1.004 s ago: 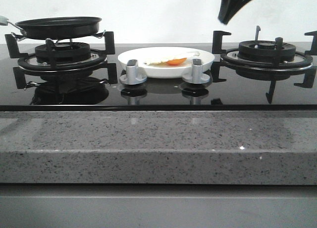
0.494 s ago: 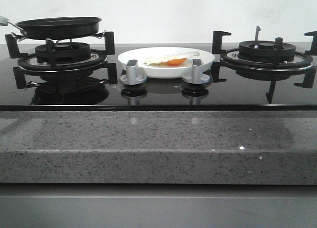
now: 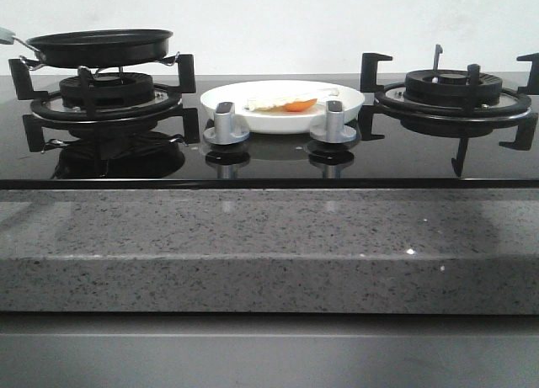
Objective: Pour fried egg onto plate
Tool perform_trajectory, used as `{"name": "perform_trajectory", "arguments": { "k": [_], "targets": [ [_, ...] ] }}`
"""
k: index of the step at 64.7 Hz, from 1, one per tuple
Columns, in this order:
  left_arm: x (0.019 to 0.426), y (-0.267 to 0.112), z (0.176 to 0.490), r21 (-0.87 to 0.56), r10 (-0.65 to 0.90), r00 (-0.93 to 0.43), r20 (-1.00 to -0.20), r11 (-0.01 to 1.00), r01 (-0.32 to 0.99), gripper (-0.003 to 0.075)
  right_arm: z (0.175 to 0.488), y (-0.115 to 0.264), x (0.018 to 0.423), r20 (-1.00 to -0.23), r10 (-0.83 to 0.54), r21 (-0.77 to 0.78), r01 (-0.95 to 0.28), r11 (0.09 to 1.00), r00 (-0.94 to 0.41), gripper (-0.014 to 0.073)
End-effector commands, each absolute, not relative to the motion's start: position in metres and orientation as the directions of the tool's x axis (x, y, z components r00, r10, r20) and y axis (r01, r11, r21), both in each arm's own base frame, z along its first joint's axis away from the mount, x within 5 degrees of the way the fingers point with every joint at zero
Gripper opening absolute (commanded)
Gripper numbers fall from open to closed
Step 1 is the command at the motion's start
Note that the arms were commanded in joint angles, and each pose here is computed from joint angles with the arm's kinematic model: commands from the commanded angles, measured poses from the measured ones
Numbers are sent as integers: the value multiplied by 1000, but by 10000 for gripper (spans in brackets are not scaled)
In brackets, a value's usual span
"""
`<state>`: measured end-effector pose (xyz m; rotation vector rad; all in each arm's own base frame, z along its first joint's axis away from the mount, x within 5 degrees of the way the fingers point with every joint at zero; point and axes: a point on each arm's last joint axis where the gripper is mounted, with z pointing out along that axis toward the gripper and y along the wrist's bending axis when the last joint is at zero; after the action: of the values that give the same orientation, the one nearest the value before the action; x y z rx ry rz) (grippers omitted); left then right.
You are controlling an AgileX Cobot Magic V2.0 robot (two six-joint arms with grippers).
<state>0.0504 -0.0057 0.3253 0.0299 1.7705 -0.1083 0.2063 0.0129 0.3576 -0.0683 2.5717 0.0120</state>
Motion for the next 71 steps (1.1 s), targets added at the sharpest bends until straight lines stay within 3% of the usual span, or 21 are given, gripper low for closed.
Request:
{"name": "perform_trajectory", "arguments": {
  "k": [1, 16, 34, 47, 71],
  "targets": [
    [51, -6, 341, -67, -58, -100, -993, 994, 91, -19, 363, 11, 191, -682, -44, -12, -49, 999, -730, -61],
    [51, -6, 341, -67, -58, -100, -993, 994, 91, -19, 329, 8, 150, -812, -39, -9, -53, 999, -582, -61],
    [51, -6, 341, -67, -58, -101, -993, 994, 91, -19, 302, 6, 98, -962, -21, -6, -58, 998, -271, -61],
    [51, -6, 341, -67, -58, -101, -993, 994, 91, -19, 297, 4, 76, -986, -14, -5, -58, 998, -164, -61],
    [51, -6, 341, -67, -58, -101, -993, 994, 91, -19, 299, 4, 74, -990, -12, -4, -58, 998, -143, -61]
  ]
}}
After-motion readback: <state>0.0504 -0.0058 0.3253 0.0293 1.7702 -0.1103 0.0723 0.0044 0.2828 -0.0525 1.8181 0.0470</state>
